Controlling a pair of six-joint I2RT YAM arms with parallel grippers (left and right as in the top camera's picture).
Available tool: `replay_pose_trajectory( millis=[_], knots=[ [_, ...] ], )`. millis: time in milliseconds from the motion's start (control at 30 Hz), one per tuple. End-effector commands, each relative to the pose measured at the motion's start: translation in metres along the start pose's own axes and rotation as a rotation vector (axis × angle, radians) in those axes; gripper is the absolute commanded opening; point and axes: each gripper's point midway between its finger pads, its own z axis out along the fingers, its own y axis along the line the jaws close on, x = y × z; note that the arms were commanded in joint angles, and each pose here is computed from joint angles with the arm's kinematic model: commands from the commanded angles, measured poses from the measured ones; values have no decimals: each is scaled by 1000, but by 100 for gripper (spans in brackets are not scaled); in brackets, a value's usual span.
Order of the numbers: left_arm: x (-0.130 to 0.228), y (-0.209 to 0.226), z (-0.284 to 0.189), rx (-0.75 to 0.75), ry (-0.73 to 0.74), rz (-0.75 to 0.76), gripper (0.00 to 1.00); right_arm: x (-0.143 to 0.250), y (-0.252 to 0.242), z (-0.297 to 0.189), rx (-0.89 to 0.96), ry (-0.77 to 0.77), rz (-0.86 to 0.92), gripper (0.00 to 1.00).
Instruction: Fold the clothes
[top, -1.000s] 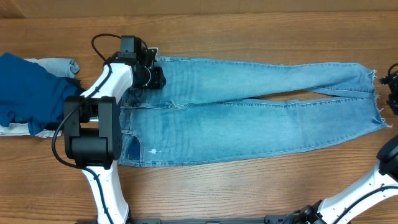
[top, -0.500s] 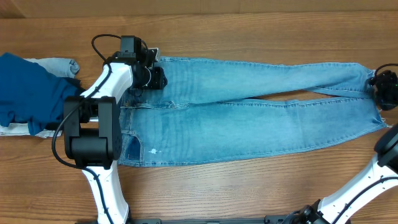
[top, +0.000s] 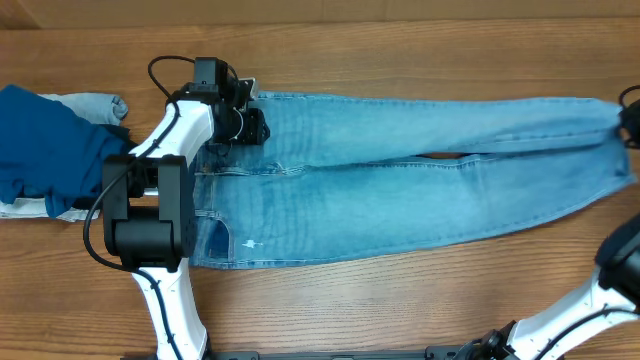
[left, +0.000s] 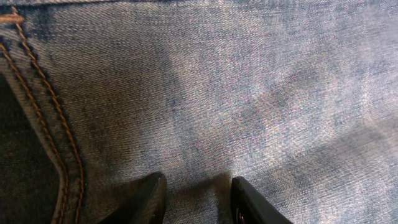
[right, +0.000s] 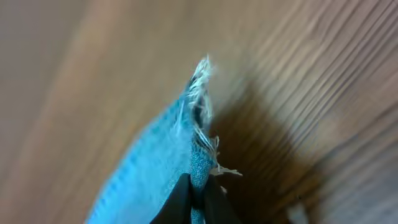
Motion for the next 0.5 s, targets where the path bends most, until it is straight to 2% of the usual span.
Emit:
replay_pose_trajectory(
  millis=[0, 100, 133, 167, 267, 433, 467],
  knots=[
    [27, 7, 22, -12, 89, -28, 38, -44, 1, -41, 66, -176, -16, 8],
    [26, 7, 22, -12, 86, -27, 38, -39, -3, -40, 83, -157, -16, 8],
    [25, 7, 23, -12, 82, -25, 38, -38, -7, -41, 105, -158, -13, 14],
    [25, 7, 23, -12, 82, -25, 38, -38, -10, -41, 122, -160, -11, 35],
    [25, 7, 23, -12, 82, -25, 38, -36, -12, -41, 130, -154, -5, 59],
    [23, 7, 20, -12, 79, -17, 38, -6, 17, -33, 26, -35, -24, 63],
    [19, 4, 14, -11, 74, -16, 37, 7, 25, -30, 22, 5, -36, 67]
  ],
)
